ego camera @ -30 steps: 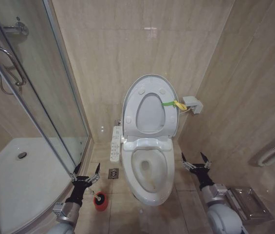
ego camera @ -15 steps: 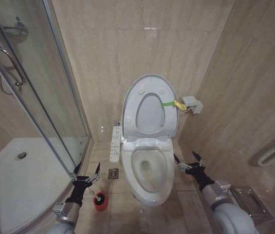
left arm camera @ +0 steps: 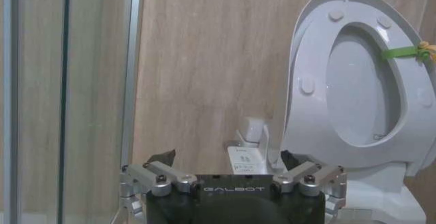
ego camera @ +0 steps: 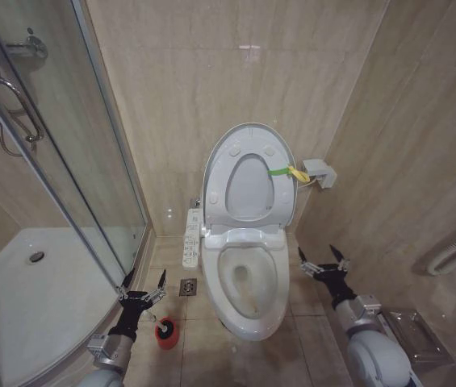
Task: Open the toilet lid, clean the toilet bowl with a toilet brush, close the toilet lid, and flush.
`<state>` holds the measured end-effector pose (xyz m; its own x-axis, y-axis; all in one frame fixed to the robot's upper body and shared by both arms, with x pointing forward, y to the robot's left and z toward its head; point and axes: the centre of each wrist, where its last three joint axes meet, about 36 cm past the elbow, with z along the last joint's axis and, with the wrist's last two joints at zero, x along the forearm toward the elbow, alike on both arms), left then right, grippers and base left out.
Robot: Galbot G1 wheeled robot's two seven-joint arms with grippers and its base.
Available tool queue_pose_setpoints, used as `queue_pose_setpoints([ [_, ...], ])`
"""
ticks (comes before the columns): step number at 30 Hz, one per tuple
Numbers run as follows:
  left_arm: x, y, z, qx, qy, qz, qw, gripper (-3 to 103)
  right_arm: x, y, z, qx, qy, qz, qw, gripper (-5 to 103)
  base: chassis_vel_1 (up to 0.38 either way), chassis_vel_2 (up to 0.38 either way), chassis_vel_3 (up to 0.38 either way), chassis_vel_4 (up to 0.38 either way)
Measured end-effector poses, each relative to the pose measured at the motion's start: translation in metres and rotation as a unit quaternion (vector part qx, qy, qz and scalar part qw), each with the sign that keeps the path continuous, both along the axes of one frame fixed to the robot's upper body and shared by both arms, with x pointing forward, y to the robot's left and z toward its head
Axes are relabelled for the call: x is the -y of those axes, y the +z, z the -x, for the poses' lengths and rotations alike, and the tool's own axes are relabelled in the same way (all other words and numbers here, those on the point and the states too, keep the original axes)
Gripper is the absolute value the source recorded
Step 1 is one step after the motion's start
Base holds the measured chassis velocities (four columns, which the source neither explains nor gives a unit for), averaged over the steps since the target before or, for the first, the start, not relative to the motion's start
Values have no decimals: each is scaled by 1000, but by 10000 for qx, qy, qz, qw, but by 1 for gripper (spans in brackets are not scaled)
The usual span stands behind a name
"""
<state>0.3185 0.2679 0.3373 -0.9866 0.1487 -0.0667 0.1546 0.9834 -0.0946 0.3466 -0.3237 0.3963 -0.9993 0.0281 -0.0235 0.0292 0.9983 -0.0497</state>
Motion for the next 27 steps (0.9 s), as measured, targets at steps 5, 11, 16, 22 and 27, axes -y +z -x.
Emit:
queue_pose_setpoints([
  [5,0,0,0,0,0,0,10000,100,6,-1,-7,29,-83,-92,9999,100,0,0,0,0],
  [11,0,0,0,0,0,0,10000,100,6,0,-10,19,-68,-198,9998,100,0,0,0,0],
  [16,0,0,0,0,0,0,10000,100,13,5,-19,19,-94,-240,9997,100,0,0,0,0],
  [22,0,0,0,-1,0,0,10000,100,18,8,-25,107,-87,-280,9995,100,0,0,0,0],
  [27,0,0,0,0,0,0,10000,100,23,3,-33,328,-120,-322,9989,100,0,0,0,0],
])
